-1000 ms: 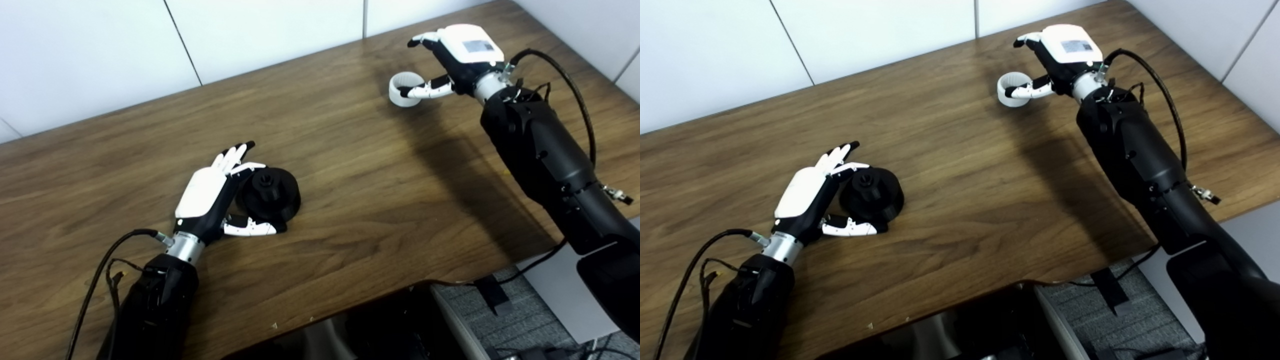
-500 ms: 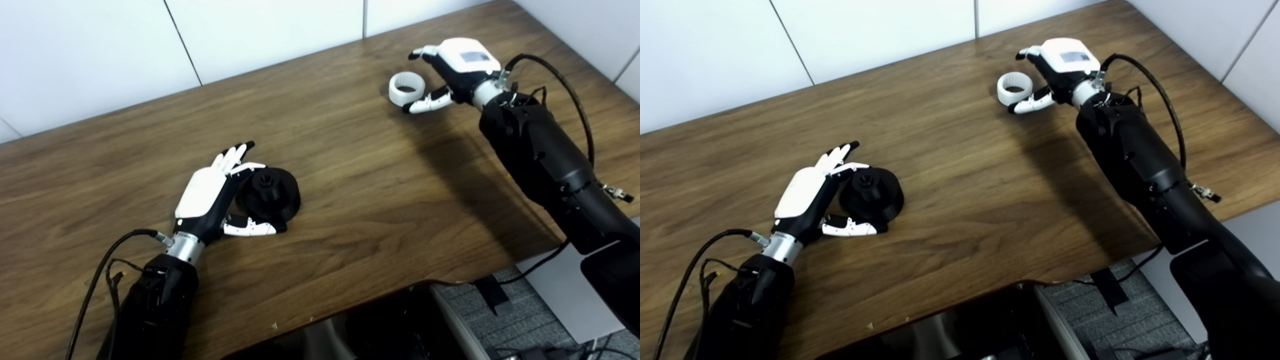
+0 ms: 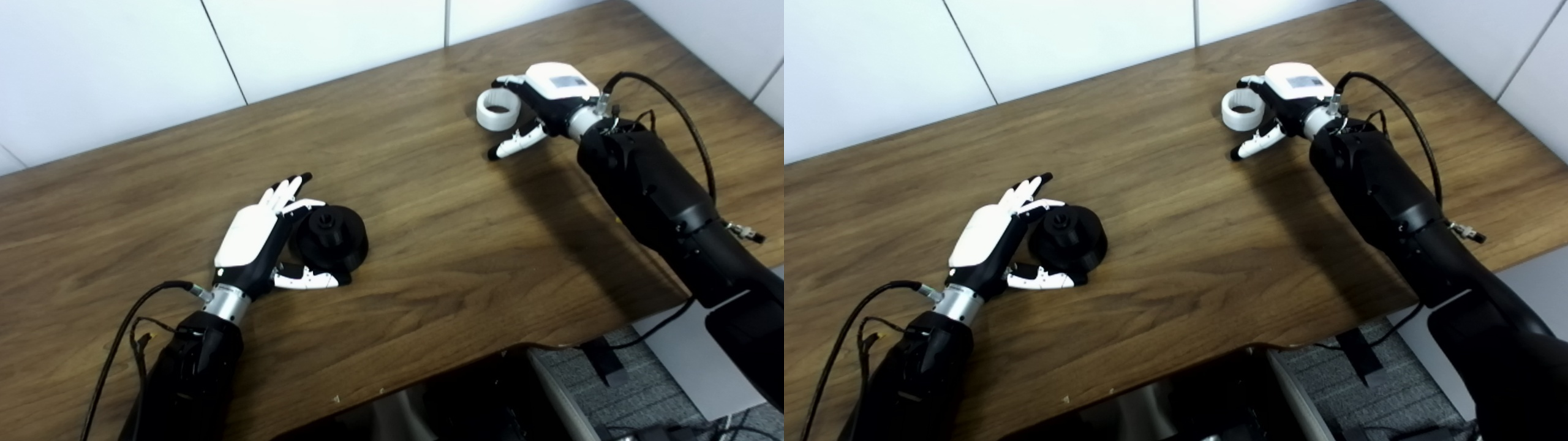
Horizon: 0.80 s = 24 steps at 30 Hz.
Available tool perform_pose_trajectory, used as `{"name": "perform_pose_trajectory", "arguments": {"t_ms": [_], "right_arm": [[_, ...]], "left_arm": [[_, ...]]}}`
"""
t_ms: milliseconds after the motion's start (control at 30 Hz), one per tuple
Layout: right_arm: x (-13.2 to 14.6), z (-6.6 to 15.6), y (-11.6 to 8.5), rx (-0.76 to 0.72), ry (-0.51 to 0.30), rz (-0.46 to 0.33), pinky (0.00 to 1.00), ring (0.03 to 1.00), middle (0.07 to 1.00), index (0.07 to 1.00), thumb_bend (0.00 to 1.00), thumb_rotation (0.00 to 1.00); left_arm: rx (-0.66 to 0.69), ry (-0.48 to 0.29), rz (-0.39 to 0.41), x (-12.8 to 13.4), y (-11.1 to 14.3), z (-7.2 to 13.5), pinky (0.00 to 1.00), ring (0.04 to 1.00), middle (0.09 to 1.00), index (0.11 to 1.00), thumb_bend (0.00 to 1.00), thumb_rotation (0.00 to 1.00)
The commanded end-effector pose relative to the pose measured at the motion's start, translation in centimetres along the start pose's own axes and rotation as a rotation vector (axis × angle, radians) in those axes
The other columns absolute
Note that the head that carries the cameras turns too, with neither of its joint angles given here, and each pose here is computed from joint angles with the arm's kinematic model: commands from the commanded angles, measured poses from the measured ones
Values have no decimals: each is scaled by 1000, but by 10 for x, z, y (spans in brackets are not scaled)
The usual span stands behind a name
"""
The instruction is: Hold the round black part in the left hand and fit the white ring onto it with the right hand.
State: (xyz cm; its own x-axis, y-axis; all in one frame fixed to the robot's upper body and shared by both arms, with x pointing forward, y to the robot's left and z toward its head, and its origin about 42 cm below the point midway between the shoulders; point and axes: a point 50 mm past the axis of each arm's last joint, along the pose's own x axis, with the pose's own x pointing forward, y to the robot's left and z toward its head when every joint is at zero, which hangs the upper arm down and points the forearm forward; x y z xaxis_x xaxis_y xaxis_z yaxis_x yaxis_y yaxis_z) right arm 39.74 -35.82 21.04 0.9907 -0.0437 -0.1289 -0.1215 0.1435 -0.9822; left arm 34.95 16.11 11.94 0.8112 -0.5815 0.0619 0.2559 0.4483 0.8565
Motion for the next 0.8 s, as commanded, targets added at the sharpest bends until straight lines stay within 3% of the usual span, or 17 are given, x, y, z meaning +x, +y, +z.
{"name": "perform_pose_trajectory", "arguments": {"t_ms": [0, 367, 767], "right_arm": [[9, 10, -28, -8, -26, -90, 915, 915, 886, 895, 853, 426], [18, 10, -26, -24, -11, -81, 909, 899, 871, 894, 824, 425], [31, 10, -26, -45, 1, -109, 869, 825, 764, 790, 712, 338]], "left_arm": [[37, 32, -62, -9, -7, -8, 1000, 1000, 1000, 688, 1000, 424], [37, 34, -63, -9, -8, -7, 1000, 1000, 1000, 687, 1000, 408], [41, 32, -65, -10, -5, -6, 1000, 1000, 1000, 687, 1000, 427]]}}
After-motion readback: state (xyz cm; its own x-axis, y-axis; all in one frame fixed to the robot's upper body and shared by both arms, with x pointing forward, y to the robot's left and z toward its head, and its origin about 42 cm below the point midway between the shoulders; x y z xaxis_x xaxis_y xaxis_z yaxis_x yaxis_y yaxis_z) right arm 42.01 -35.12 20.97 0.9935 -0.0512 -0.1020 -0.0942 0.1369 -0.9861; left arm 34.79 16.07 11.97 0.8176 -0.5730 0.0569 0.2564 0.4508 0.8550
